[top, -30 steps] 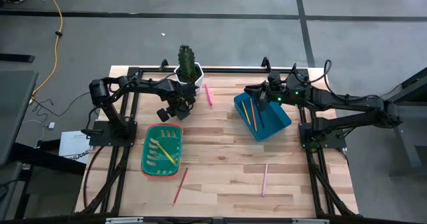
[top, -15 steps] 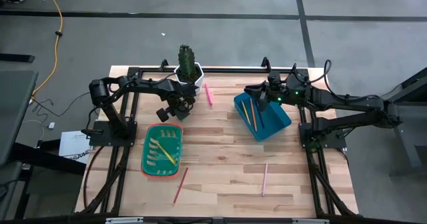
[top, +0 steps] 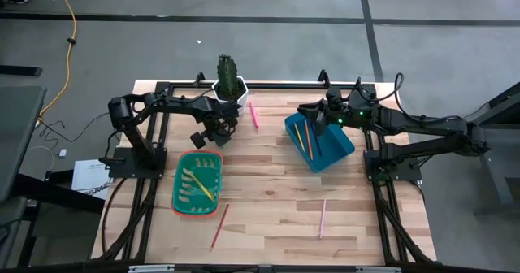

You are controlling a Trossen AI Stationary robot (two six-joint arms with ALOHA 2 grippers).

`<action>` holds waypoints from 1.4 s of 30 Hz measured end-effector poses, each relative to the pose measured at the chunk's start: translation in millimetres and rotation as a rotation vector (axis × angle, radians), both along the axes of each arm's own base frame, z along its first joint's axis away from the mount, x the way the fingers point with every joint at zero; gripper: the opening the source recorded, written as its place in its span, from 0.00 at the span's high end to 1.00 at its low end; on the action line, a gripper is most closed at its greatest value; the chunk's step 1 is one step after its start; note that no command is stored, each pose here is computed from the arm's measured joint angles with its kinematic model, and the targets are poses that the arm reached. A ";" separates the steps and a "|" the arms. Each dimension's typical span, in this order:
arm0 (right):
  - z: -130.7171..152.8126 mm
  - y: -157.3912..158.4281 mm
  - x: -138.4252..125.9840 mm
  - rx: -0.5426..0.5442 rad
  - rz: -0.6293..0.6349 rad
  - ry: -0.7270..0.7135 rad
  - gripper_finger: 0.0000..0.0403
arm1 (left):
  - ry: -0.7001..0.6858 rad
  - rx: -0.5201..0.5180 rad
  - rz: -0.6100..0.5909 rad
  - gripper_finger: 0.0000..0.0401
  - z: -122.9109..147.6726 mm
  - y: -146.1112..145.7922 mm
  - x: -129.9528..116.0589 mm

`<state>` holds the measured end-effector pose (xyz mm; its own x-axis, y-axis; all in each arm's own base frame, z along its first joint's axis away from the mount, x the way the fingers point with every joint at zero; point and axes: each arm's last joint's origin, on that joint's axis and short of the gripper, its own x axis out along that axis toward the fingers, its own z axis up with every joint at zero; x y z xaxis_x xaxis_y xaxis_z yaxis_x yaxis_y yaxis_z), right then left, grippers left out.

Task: Sort pens & pencils
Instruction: Put the green pen into the green basket

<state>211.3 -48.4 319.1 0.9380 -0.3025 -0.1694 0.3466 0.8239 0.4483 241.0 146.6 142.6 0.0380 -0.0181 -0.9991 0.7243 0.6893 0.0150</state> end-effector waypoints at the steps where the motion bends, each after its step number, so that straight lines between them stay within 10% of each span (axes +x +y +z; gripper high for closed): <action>1: 0.0 0.0 0.0 0.000 0.000 0.000 0.80 | 0.001 -0.001 0.002 0.94 -0.1 -0.1 -0.1; 42: -0.1 -0.1 0.0 -0.033 0.003 0.011 0.80 | -0.122 0.005 0.102 0.94 54.3 -1.4 5.7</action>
<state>211.3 -48.5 319.0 0.9370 -0.3054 -0.1694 0.3489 0.8392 0.4171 246.8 145.1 197.0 0.1604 -0.0028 -0.9871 0.6428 0.7591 0.1023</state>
